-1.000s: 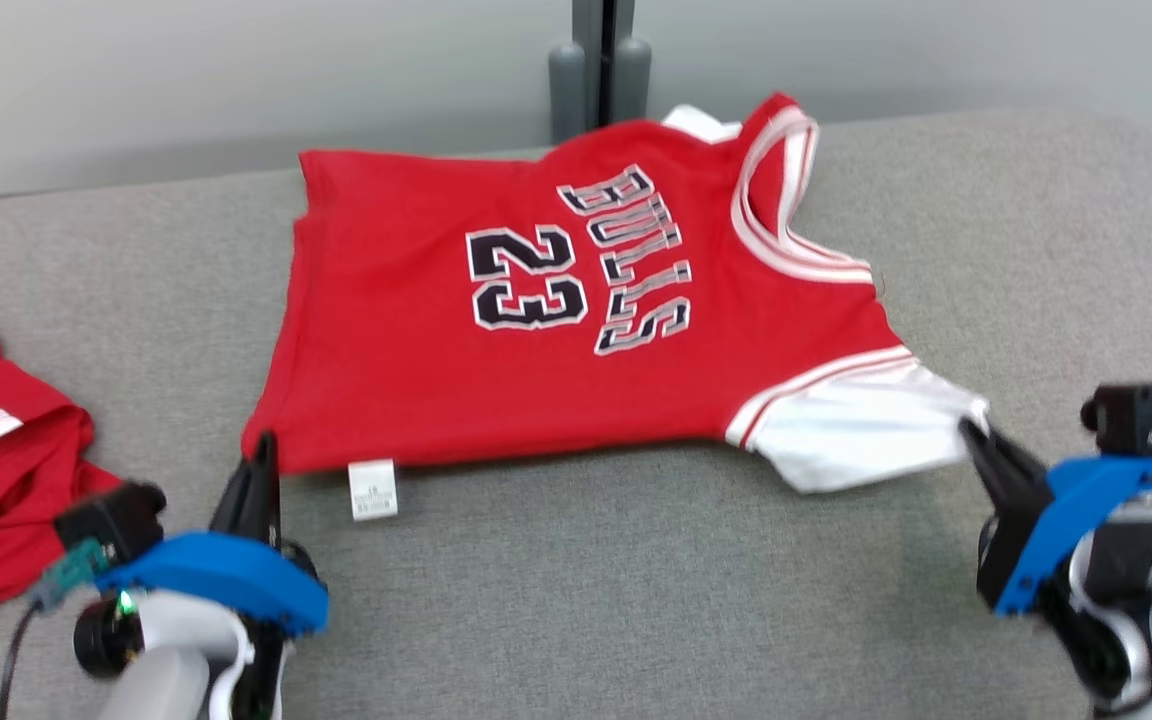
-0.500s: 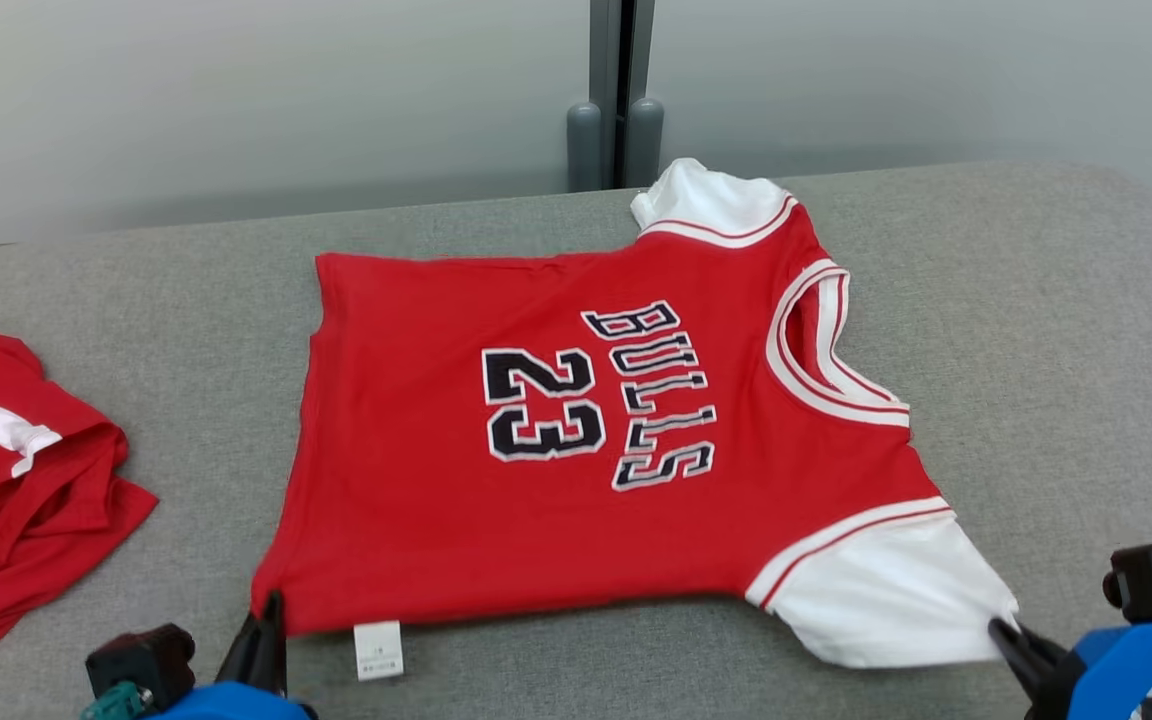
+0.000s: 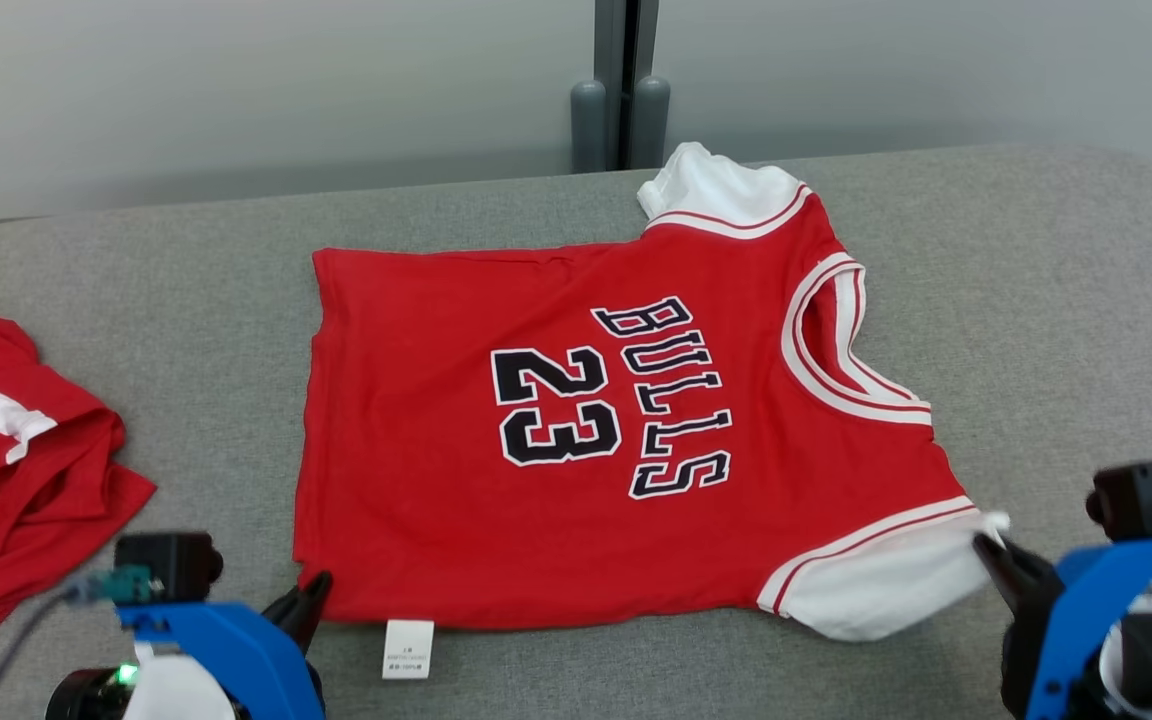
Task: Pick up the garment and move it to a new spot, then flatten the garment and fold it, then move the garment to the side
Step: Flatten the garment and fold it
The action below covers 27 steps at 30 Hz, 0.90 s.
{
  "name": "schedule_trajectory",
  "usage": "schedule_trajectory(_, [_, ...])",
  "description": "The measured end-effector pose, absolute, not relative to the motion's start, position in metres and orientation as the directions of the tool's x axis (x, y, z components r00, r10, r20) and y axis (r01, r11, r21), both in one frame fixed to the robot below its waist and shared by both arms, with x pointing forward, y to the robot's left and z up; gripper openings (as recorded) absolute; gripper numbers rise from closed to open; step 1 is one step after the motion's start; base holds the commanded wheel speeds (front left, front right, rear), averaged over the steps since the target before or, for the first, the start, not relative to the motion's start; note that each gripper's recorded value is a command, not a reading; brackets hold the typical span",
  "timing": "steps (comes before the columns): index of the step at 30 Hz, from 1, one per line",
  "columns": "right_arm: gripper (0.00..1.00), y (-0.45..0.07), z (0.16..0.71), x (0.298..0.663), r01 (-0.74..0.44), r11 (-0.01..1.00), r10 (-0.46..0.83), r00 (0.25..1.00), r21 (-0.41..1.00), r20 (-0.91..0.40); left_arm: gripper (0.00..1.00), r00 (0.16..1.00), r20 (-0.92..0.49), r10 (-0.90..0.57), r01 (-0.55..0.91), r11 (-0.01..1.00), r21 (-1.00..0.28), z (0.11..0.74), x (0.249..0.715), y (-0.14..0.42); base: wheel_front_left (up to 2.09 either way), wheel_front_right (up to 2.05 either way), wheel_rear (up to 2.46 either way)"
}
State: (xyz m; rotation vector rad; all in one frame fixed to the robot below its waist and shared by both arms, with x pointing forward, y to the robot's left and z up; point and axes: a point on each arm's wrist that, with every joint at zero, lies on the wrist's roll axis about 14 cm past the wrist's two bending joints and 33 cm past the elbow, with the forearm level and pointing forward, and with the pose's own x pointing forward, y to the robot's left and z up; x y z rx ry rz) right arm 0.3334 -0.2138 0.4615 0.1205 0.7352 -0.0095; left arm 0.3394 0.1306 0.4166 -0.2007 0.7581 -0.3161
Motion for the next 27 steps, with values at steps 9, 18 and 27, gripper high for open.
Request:
schedule_trajectory(9, [0.0, -0.203, 0.481, 0.392, -0.013, 0.995, 0.073, 0.78, 0.1, -0.621, 0.0, 0.51, -0.693, -0.511, 0.11, 0.837, -0.536, 0.428, 0.373, 0.117, 0.0, 0.0, 0.0])
schedule_trajectory(18, [0.0, -0.205, 0.48, 0.429, -0.039, 0.993, 0.097, 0.785, 0.108, -0.612, 0.0, 0.498, -0.728, -0.472, -0.017, 0.834, -0.552, 0.418, 0.405, 0.131, 0.0, 0.0, 0.0])
schedule_trajectory(27, [0.0, -0.2, 0.469, 0.457, -0.078, 0.993, 0.117, 0.788, 0.091, -0.605, 0.0, 0.524, -0.745, -0.412, -0.078, 0.848, -0.524, 0.402, 0.423, 0.145, 0.0, 0.0, 0.0])
